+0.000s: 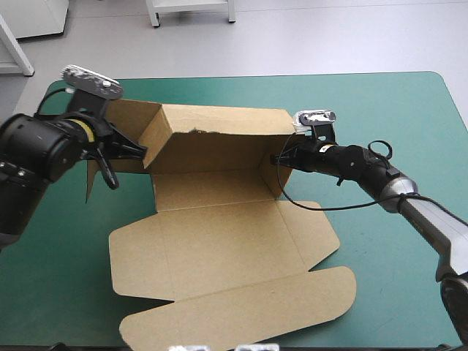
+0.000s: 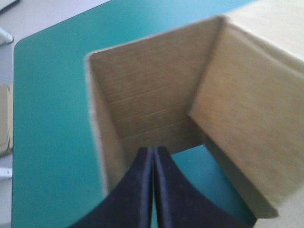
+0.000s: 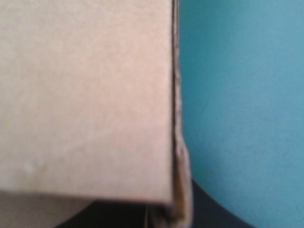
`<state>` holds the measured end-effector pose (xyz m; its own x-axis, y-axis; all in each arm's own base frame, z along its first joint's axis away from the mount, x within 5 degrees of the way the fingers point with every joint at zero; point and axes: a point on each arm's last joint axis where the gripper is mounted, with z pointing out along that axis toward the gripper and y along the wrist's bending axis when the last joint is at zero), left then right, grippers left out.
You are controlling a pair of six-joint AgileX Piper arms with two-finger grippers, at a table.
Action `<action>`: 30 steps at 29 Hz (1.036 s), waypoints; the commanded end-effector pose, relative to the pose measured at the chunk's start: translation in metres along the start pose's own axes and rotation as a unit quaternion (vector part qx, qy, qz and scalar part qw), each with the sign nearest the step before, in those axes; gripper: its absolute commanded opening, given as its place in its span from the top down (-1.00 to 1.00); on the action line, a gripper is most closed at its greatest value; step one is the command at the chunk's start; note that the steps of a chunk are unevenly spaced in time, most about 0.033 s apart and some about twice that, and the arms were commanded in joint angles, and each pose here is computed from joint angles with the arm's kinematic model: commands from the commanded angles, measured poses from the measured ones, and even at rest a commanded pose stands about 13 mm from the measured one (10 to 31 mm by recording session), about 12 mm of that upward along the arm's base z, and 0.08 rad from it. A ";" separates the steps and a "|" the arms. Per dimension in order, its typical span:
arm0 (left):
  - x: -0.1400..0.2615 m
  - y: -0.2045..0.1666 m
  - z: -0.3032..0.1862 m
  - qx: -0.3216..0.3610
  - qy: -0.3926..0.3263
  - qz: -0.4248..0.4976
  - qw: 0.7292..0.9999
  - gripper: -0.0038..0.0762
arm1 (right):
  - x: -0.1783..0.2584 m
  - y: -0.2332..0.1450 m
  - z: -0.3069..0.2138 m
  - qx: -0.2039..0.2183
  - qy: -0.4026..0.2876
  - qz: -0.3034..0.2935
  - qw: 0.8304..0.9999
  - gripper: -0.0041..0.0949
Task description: Fold the box
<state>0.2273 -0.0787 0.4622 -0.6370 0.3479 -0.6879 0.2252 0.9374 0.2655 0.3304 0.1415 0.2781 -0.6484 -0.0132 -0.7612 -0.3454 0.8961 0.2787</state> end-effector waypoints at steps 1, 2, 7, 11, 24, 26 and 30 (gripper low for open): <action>0.001 0.037 -0.011 -0.006 -0.029 -0.057 0.998 0.92 | -0.004 -0.002 -0.025 -0.002 0.026 -0.011 1.000 0.92; 0.002 0.046 -0.009 -0.004 -0.028 -0.074 0.997 0.92 | -0.004 -0.005 -0.029 -0.004 0.037 -0.002 0.999 0.92; 0.010 0.081 -0.005 -0.005 -0.039 -0.131 0.991 0.92 | -0.006 -0.015 -0.059 -0.005 0.058 0.017 0.998 0.92; 0.017 0.106 0.011 -0.023 -0.019 -0.168 0.985 0.92 | -0.013 -0.019 -0.097 0.004 0.054 0.017 0.998 0.92; 0.017 0.115 0.074 0.017 0.039 -0.178 0.983 0.92 | -0.063 -0.006 -0.134 0.010 0.099 -0.021 0.995 0.92; 0.017 0.116 0.077 0.018 0.043 -0.178 0.983 0.92 | -0.066 -0.010 -0.122 0.008 0.119 -0.018 0.993 0.92; 0.017 0.116 0.081 0.019 0.046 -0.179 0.983 0.92 | -0.070 -0.020 -0.089 0.006 0.154 -0.008 0.988 0.92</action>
<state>0.3079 0.0393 0.4054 -0.8121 -0.0032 -0.5836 0.0004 1.0000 -0.0060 0.3124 0.0835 0.3652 -0.8405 -0.1974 -0.5046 -0.3537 0.9054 0.2349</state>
